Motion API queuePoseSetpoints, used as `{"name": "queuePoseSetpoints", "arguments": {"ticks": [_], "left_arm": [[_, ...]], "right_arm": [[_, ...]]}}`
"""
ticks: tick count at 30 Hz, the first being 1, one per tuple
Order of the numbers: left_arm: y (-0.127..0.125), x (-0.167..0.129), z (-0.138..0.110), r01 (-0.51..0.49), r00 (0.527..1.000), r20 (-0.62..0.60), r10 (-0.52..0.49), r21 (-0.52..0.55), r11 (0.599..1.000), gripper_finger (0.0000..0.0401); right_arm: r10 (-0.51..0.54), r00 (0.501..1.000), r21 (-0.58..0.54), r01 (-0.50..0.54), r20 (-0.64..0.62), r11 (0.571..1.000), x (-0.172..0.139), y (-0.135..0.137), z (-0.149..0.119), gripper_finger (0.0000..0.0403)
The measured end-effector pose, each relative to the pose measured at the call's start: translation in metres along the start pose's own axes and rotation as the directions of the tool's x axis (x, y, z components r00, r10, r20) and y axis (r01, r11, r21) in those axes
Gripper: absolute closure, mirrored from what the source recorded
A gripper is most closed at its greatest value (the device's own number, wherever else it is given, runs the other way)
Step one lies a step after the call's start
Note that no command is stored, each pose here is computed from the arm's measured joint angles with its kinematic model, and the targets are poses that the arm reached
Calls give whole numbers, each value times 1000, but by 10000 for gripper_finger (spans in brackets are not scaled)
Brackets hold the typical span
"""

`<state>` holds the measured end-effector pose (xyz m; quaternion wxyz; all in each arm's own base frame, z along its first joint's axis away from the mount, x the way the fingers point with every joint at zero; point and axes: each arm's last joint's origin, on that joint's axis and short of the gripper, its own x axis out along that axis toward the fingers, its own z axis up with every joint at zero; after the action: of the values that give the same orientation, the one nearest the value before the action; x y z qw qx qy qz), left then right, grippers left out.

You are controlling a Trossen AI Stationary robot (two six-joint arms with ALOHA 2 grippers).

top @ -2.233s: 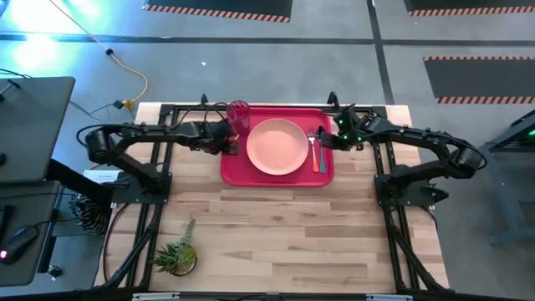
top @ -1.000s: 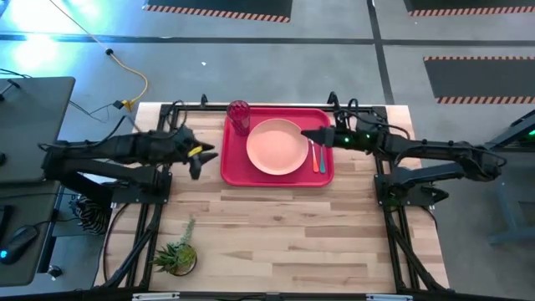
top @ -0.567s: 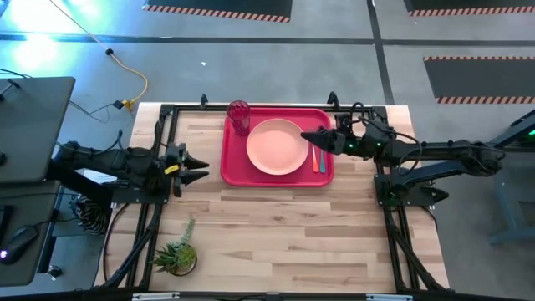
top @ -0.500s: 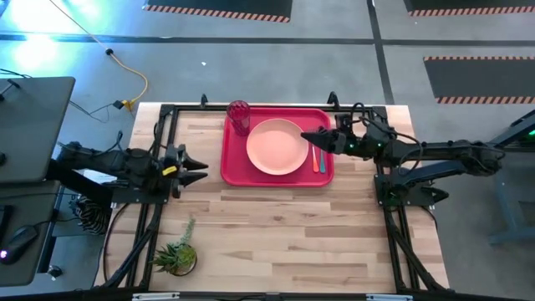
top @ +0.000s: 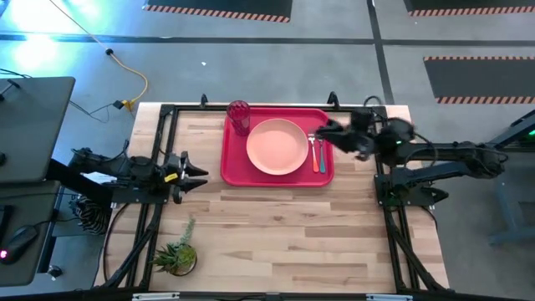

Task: Pick and place plate/cup/fork/spoon on tray
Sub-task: Return to Home Position

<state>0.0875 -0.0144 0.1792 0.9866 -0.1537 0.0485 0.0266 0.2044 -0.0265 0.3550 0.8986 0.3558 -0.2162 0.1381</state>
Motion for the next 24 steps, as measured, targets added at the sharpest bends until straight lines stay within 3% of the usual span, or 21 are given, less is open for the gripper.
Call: {"name": "queuePoseSetpoints", "arguments": {"ticks": [5, 10, 13, 16, 20, 24], "left_arm": [[1, 3, -6, 2, 1000, -29, -2, -10, 1000, 256], [1, 3, -7, -2, 999, -42, 2, -13, 1000, 256], [1, 3, -7, -2, 999, -43, 1, -14, 1000, 256], [1, 3, -7, -2, 999, -44, 1, -13, 1000, 256], [1, 3, -7, -1, 999, -44, 1, -13, 1000, 256], [1, 3, -7, -1, 999, -44, 0, -13, 1000, 256]], "right_arm": [[185, 983, -164, -184, -6, 969, -23, 29, 29, 293], [233, 969, -286, -245, -78, 926, -56, 56, 46, 293], [166, 982, -345, -189, -95, 919, -79, 69, 48, 293], [12, 998, -416, -35, -58, 909, -105, 77, 44, 293], [-216, 976, -470, 209, 41, 858, -136, 80, 37, 293], [-316, 948, -525, 289, 39, 801, -153, 80, 30, 293]]}}
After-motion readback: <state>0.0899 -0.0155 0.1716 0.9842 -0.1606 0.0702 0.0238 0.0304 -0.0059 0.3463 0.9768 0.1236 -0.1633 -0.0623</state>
